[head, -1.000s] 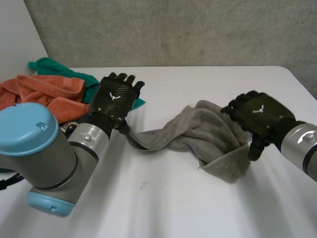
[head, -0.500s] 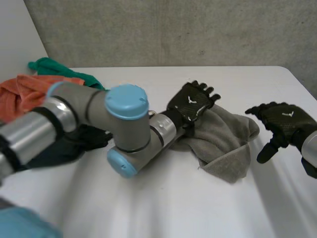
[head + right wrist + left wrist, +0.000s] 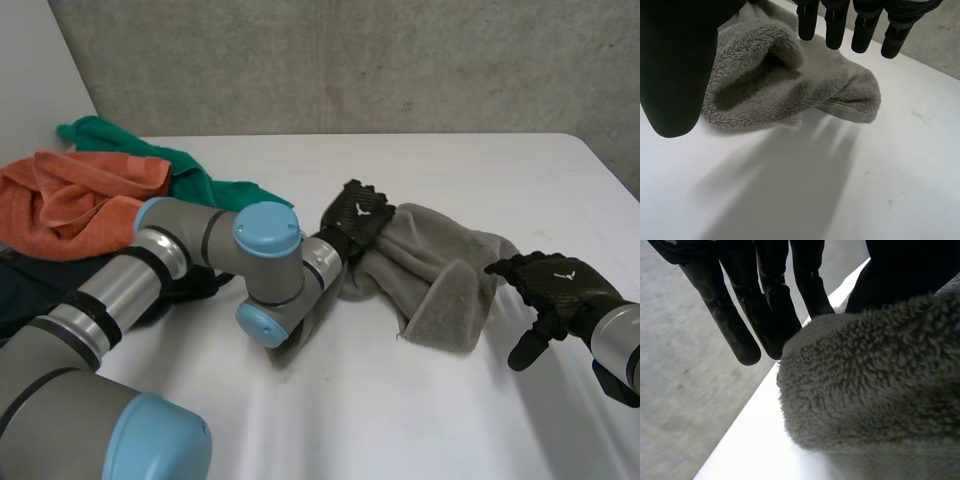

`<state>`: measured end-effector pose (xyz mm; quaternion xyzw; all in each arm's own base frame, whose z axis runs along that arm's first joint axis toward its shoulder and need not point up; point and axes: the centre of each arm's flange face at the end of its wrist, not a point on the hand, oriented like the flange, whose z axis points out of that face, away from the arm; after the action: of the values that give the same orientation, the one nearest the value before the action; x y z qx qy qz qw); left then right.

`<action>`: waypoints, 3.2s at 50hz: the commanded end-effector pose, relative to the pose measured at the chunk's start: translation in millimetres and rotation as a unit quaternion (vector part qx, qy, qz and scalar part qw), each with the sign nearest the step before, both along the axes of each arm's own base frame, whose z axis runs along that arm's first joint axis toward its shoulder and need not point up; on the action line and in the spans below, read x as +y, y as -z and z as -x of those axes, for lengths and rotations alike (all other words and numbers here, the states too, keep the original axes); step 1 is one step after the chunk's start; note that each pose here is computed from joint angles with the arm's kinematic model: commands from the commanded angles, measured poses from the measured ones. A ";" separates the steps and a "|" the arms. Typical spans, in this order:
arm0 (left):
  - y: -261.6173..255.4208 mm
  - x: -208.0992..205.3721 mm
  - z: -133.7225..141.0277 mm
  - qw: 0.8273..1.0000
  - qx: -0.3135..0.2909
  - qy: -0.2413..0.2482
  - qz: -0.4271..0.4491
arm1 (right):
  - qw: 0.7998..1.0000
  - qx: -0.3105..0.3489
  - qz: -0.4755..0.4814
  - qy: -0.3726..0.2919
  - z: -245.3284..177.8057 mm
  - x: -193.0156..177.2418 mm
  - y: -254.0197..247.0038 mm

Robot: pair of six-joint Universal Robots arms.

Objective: Fold the laundry.

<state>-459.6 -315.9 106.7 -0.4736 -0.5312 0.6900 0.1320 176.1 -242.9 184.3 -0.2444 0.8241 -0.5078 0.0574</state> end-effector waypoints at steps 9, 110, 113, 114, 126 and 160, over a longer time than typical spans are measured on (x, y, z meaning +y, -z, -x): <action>-125.4 16.9 -55.3 0.993 0.011 -0.110 0.038 | 0.994 -0.091 -0.022 0.058 2.3 -9.6 -10.0; -32.7 84.7 -107.1 0.935 -0.078 -0.070 -0.340 | 0.984 0.058 0.034 -0.163 -44.0 29.7 36.0; -32.4 83.8 -105.8 0.936 -0.079 -0.070 -0.337 | 0.985 0.060 0.045 -0.157 -46.3 15.4 41.6; -32.4 83.7 -105.3 0.936 -0.079 -0.070 -0.336 | 0.985 0.060 0.047 -0.155 -46.5 12.3 42.1; -66.2 53.7 -89.9 0.959 -0.026 -0.071 -0.272 | 0.981 0.079 0.154 -0.093 -56.1 -53.6 33.8; -128.0 102.2 -138.4 0.980 0.115 -0.133 -0.095 | 0.972 0.007 0.162 -0.170 -59.0 -90.6 -99.5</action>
<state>-333.8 -233.7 293.1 -0.2687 -0.5681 0.7624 0.1546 240.9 -335.9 346.2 -0.3553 0.5881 -0.7217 0.0834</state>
